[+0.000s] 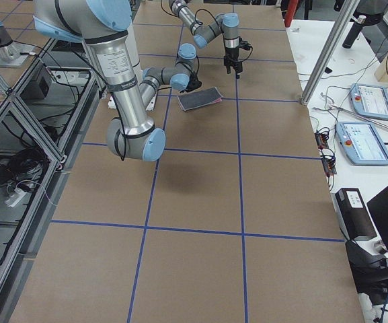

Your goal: Fold towel twice with both arms

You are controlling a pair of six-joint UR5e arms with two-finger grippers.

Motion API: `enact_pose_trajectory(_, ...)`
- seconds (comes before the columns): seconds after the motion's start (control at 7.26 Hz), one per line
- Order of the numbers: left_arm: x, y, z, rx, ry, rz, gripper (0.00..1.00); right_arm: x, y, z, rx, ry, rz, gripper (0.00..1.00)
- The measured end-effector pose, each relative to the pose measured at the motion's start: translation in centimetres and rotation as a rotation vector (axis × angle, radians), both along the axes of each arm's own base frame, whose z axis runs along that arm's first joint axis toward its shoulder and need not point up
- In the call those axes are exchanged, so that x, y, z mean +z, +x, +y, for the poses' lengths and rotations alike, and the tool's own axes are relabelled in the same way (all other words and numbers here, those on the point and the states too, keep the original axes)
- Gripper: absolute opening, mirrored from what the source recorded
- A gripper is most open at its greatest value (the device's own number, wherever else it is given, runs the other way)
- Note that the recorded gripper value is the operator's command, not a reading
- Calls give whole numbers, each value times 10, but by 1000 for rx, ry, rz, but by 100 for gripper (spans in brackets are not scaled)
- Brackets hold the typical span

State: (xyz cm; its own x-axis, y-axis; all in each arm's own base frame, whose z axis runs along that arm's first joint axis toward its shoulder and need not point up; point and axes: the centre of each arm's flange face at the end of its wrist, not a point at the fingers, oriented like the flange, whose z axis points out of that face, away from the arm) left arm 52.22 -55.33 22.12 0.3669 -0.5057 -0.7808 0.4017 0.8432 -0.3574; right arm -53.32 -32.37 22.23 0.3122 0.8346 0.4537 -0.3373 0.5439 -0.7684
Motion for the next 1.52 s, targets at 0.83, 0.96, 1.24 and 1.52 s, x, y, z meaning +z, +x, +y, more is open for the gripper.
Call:
enact_pose_trajectory(0.83,14,41,92,83,133,-19,68,20,117,-153,112,182,24,100)
enact_pose_trajectory(0.96,16,47,101,91,176,-22,65,28,123,-166,110,214,41,100)
enact_pose_trajectory(1.24,21,52,111,107,258,-21,63,36,125,-176,107,230,61,100)
enact_pose_trajectory(1.52,29,52,112,124,298,-32,59,40,124,-179,106,228,67,100)
